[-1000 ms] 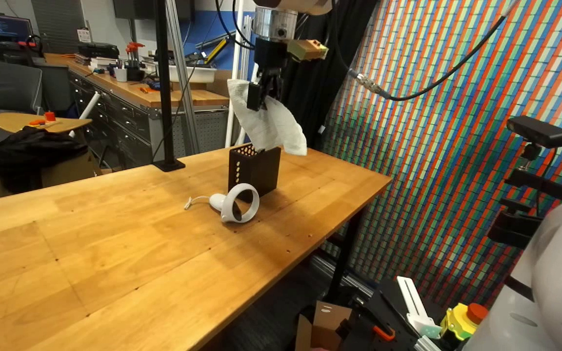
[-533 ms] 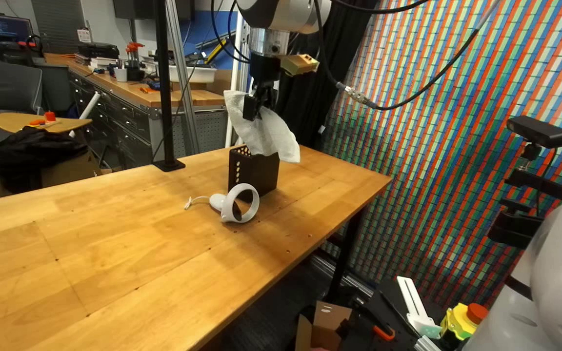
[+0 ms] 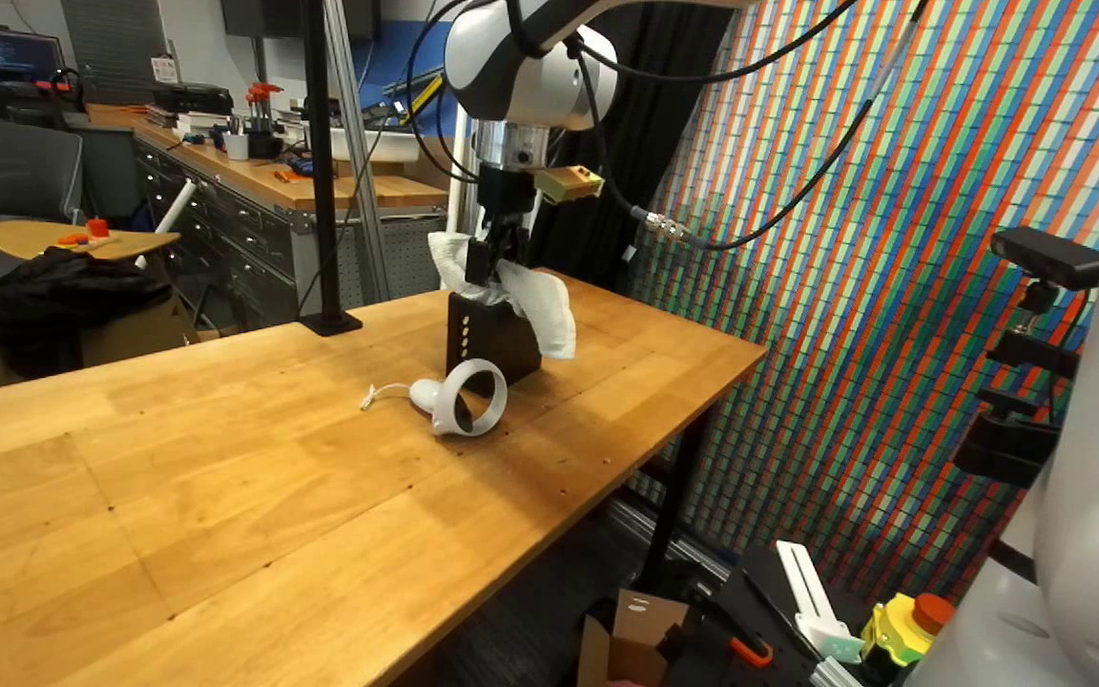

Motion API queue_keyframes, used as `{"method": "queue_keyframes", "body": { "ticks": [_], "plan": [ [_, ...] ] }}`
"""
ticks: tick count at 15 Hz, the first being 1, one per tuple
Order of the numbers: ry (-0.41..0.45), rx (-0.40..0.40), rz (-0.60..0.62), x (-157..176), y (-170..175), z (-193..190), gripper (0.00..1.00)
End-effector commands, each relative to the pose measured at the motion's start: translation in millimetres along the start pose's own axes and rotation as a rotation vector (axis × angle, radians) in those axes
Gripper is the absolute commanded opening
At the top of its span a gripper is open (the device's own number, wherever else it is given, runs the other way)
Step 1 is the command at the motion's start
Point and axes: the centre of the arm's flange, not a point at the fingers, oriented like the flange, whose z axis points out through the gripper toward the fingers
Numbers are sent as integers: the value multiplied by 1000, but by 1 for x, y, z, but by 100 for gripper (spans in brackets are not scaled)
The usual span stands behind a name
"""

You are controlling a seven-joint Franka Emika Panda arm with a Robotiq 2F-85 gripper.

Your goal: Put the white towel in the black basket.

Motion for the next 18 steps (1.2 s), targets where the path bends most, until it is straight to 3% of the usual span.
{"method": "queue_keyframes", "body": {
  "ticks": [1, 9, 18],
  "plan": [
    [20, 41, -13, 11, 10, 19, 0],
    [24, 136, -1, 1, 22, 61, 0],
    [100, 243, -29, -22, 31, 67, 0]
  ]
}}
